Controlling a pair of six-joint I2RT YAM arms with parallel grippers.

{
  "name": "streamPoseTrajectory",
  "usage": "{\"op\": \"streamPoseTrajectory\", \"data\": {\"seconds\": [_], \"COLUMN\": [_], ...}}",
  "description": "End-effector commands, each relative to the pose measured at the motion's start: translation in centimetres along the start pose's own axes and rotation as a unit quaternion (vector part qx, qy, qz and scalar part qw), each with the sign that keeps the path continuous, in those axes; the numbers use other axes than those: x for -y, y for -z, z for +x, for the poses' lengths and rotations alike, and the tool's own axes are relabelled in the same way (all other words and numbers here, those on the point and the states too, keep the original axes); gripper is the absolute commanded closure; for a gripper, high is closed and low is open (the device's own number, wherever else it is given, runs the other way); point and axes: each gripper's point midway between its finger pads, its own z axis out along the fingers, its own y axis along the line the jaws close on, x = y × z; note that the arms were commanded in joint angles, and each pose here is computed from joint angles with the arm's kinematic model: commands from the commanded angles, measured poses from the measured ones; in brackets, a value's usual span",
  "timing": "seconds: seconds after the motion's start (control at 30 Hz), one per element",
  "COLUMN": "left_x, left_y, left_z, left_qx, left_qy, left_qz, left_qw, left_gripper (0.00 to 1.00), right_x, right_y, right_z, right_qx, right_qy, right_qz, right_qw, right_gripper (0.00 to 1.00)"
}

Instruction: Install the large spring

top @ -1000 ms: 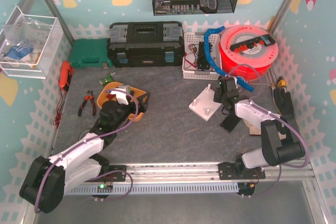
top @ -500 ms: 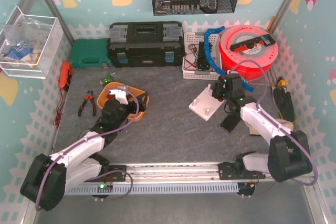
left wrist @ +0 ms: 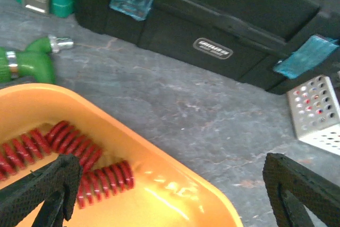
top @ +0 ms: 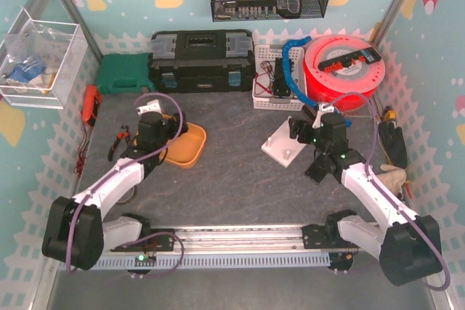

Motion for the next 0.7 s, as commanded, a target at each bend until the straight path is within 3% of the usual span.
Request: {"op": "streamPoseTrajectory", "data": {"seconds": [0.0, 0.17, 0.3, 0.47, 0.57, 0.67], "left_x": [-2.1, -3.9, -2.4, 0.7, 1.1, 0.8], "left_y": [-0.4, -1.1, -2.7, -3.1, -2.8, -2.3], "left_z": [1.4, 2.5, 3.1, 3.2, 3.8, 4.1], "left_qx": [-0.063, -0.096, -0.149, -0.190, -0.222, -0.213], "left_qy": [-0.002, -0.018, -0.121, -0.322, -0.421, -0.489], "left_qz": [-0.031, -0.050, -0.010, 0.102, 0.145, 0.169], "left_qw": [0.997, 0.994, 0.981, 0.922, 0.867, 0.829], "left_gripper": [0.10, 0.28, 0.32, 0.33, 0.37, 0.37], "right_x": [0.0, -0.1, -0.3, -0.5, -0.6, -0.3], "right_y": [0.4, 0.9, 1.2, 1.1, 0.8, 0.4], "right_z": [0.0, -0.3, -0.4, -0.1, 0.1, 0.4], "right_qx": [0.019, 0.031, 0.042, 0.041, 0.038, 0.031], "right_qy": [-0.009, -0.012, -0.012, -0.014, -0.016, -0.017], "right_qz": [-0.006, -0.009, -0.018, -0.028, -0.031, -0.025], "right_qw": [1.000, 0.999, 0.999, 0.999, 0.999, 0.999], "right_gripper": [0.08, 0.05, 0.05, 0.05, 0.05, 0.05]}}
